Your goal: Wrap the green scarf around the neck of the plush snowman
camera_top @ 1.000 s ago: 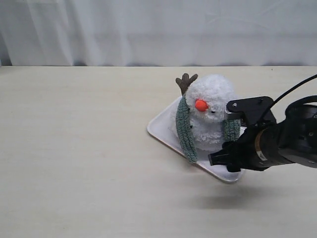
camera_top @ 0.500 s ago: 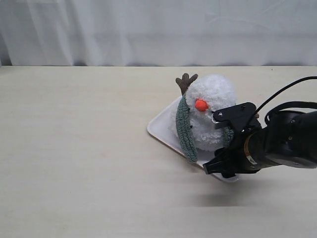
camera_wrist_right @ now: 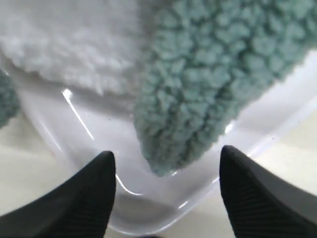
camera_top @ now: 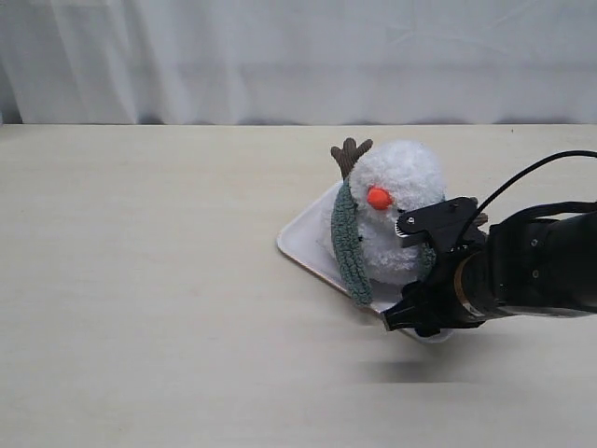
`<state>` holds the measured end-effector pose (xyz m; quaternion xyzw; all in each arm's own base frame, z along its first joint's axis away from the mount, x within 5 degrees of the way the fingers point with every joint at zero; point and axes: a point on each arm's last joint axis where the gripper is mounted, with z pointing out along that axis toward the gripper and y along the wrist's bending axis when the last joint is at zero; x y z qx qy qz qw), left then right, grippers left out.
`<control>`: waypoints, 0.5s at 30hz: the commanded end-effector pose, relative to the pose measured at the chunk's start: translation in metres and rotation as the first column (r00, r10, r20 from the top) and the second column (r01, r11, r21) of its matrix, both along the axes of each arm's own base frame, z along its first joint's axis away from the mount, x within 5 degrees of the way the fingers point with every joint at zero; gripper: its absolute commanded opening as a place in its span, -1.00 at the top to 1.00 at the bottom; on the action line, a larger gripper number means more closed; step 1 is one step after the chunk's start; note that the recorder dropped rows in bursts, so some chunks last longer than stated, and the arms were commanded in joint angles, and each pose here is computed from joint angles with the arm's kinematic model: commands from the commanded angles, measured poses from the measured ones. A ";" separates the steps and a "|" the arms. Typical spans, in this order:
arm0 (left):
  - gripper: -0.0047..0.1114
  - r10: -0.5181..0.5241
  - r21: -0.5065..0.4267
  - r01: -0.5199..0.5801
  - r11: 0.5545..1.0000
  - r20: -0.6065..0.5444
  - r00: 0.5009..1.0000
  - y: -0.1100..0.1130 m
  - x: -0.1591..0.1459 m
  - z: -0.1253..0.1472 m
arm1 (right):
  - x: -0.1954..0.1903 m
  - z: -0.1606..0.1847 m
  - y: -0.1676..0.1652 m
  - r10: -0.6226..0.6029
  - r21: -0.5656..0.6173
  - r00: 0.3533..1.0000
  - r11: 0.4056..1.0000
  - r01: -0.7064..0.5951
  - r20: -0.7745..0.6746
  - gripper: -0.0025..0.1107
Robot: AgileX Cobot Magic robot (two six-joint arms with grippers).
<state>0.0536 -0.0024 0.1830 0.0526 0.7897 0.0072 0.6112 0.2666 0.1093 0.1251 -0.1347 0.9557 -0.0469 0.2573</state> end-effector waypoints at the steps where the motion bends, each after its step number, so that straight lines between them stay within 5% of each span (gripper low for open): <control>1: 0.92 -0.009 0.000 0.009 1.000 0.012 1.000 -0.001 0.000 0.000 | 0.001 -0.011 -0.001 -0.002 -0.022 1.000 1.000 0.002 -0.031 -0.06; 4: 0.92 -0.009 0.000 0.009 1.000 0.012 1.000 -0.001 0.000 0.000 | 0.002 -0.014 0.002 0.039 -0.011 0.999 0.999 -0.039 -0.032 0.16; 10: 0.92 -0.009 0.000 0.009 1.000 0.012 1.000 -0.001 0.000 0.000 | 0.002 -0.014 0.002 0.061 -0.025 0.998 0.998 -0.062 -0.026 0.89; 15: 0.92 -0.009 0.000 0.009 1.000 0.012 1.000 -0.001 0.000 0.000 | 0.002 -0.014 0.005 0.068 0.009 0.997 0.998 -0.068 -0.026 0.88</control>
